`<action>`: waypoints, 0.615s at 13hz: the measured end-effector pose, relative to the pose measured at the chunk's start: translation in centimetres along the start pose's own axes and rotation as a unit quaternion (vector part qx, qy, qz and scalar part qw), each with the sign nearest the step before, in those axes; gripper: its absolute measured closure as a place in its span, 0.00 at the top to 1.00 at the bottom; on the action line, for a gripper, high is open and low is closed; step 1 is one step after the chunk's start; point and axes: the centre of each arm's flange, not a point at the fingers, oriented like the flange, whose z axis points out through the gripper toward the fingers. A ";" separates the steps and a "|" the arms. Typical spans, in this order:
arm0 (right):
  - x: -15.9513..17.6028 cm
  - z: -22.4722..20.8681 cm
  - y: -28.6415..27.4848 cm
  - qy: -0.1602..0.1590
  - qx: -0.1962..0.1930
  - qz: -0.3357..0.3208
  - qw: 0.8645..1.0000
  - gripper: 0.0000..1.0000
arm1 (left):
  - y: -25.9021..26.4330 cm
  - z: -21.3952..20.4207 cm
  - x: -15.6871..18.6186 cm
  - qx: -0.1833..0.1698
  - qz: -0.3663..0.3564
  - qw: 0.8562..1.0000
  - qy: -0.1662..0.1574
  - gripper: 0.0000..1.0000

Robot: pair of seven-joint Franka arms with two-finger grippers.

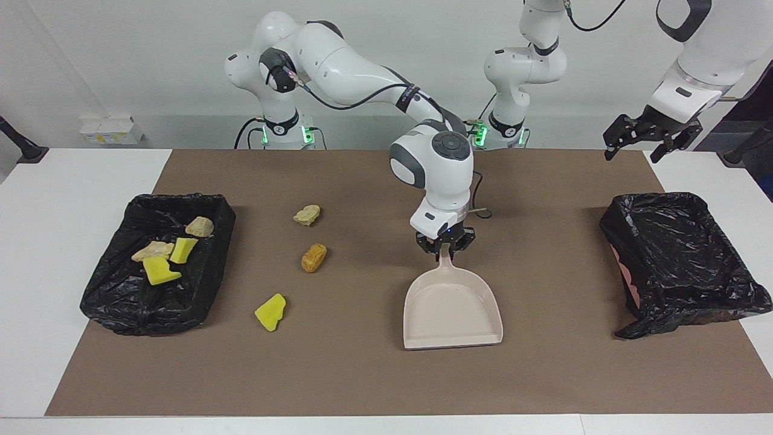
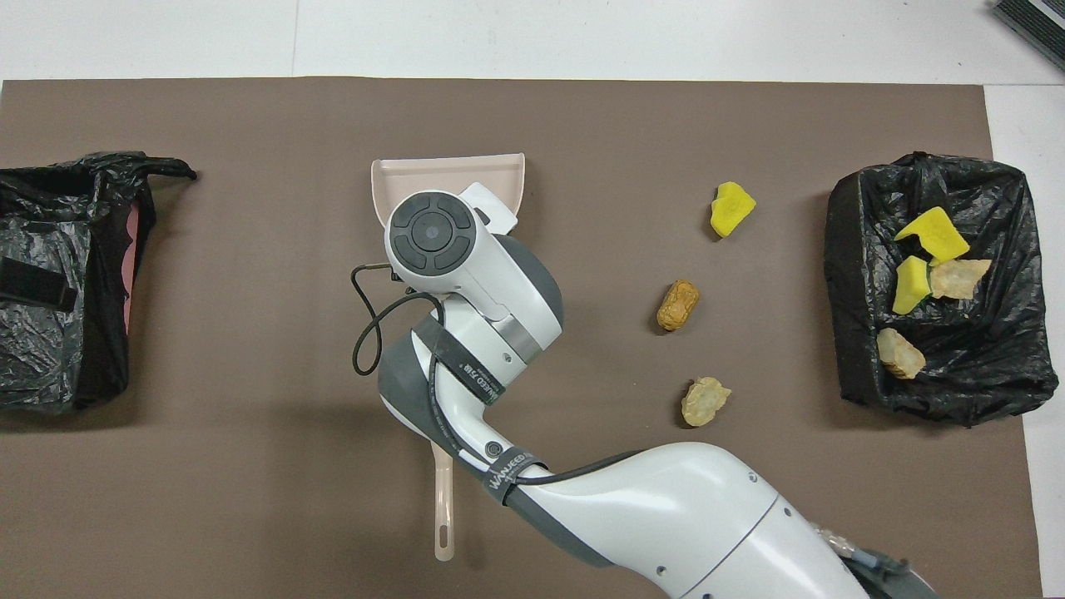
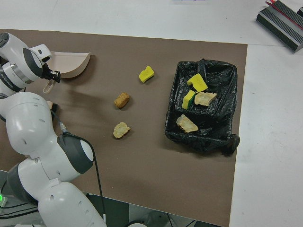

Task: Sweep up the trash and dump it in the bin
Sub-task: 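Bring the dustpan back and set it down with the right gripper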

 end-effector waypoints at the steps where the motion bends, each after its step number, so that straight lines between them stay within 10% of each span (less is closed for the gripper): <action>1: 0.0 0.0 0.0 0.000 0.001 0.001 1.000 0.32 | 0.0 0.0 0.0 0.000 0.000 1.000 0.000 1.00; 8: -0.1 0.6 0.2 -0.005 0.000 0.002 1.000 0.34 | 0.0 0.0 0.0 0.000 0.000 1.000 0.000 1.00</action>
